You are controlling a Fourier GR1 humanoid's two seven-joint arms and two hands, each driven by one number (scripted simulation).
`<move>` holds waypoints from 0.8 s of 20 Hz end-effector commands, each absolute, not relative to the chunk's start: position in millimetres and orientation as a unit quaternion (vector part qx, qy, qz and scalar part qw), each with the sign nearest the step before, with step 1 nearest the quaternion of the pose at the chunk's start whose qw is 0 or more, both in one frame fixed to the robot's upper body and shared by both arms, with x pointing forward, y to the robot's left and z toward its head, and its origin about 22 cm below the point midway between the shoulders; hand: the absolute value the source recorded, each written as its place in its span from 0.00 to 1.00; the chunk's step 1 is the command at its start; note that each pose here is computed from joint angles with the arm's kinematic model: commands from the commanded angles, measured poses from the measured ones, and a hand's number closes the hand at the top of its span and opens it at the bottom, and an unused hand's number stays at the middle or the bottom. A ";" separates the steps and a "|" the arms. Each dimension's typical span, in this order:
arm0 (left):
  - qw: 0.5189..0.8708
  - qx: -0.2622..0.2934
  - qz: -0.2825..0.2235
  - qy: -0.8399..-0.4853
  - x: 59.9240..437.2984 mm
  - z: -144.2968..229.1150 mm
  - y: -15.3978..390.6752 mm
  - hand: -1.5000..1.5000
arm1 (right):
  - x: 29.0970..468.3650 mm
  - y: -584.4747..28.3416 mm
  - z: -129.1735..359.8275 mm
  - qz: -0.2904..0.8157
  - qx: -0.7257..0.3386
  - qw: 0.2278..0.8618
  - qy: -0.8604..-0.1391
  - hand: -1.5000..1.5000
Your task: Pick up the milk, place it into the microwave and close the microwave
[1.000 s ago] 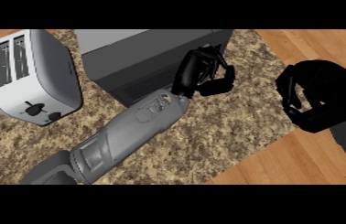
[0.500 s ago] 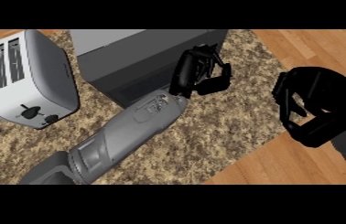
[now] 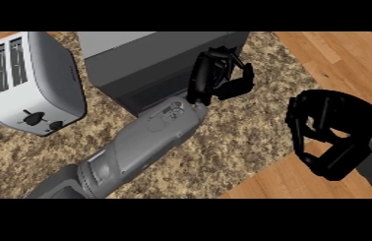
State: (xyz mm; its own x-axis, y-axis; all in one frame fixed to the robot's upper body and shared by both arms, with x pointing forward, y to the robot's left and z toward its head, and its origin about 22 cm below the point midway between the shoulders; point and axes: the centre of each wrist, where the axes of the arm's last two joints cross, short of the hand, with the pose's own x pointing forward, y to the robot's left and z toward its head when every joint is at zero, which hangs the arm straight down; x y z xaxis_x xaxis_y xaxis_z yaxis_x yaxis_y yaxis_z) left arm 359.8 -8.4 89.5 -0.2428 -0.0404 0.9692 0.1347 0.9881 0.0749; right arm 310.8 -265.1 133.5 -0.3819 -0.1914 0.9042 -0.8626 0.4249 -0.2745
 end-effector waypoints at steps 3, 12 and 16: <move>0.702 -0.095 0.072 -0.702 373.0 93.8 7.1 1.00 | 294.3 -253.0 111.0 0.402 0.421 0.429 -0.690 1.00; 0.730 -0.158 0.097 -0.657 372.0 61.1 25.9 1.00 | 267.6 -241.5 97.6 0.365 0.436 0.433 -0.699 1.00; 0.728 -0.181 0.088 -0.655 373.4 53.2 34.4 1.00 | 256.4 -231.3 94.0 0.359 0.446 0.430 -0.698 1.00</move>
State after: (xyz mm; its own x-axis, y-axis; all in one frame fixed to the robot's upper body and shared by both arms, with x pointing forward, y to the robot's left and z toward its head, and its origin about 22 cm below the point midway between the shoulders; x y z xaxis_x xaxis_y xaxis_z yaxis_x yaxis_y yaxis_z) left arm 353.0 -10.8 91.5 0.0262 0.2971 0.9545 0.3514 0.8912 -0.2870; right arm 266.9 -238.0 98.2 -0.2450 -0.2807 0.9280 -0.9260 0.3513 -0.1382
